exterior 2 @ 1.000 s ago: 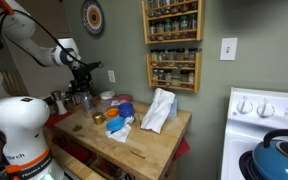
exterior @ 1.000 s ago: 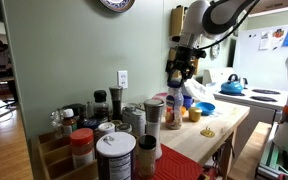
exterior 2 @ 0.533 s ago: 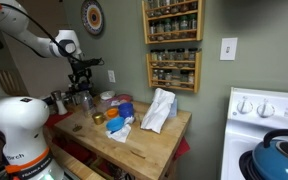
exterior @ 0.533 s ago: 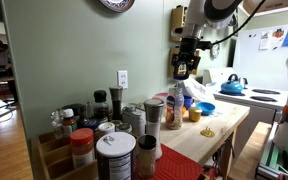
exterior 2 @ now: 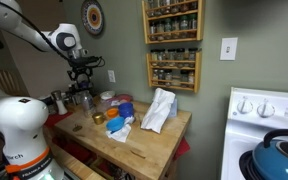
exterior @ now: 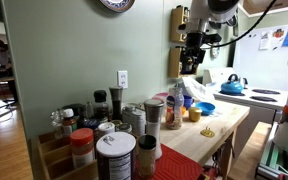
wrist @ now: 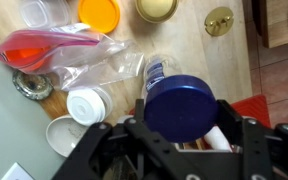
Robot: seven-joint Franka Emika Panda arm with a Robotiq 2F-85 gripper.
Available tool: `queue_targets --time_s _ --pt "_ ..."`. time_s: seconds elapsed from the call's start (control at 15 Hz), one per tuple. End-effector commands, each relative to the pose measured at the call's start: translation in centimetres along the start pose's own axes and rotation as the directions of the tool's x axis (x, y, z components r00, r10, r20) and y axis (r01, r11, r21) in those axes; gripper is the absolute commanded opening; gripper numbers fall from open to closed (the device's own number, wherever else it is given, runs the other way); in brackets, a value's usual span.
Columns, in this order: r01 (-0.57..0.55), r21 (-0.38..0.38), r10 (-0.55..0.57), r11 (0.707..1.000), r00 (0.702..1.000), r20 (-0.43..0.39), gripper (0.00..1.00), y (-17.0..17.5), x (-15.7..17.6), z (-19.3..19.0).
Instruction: Put the bottle's lid on the countertop
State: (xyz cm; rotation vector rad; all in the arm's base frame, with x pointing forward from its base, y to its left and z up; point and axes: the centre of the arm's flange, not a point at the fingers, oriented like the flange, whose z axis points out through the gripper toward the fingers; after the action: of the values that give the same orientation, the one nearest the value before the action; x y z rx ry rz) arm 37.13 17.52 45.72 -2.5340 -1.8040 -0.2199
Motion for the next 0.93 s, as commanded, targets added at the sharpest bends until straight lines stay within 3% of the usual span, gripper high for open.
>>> queue_targets --time_s 0.0,0.2,0.33,0.6,0.87 --pt "0.0 0.0 0.0 1.0 1.0 0.0 0.46 0.0 0.0 0.0" --pt "-0.11 0.021 0.109 0.994 0.993 0.039 0.46 -3.4 2.7 2.0" --pt "-0.21 -0.004 0.209 0.978 0.975 0.074 0.46 -6.2 4.0 3.2" --pt "-0.4 -0.054 0.403 0.915 0.91 0.095 0.46 -10.9 4.8 5.2" --pt "-0.551 0.005 0.546 0.834 0.829 0.122 0.46 -13.5 5.3 7.7"
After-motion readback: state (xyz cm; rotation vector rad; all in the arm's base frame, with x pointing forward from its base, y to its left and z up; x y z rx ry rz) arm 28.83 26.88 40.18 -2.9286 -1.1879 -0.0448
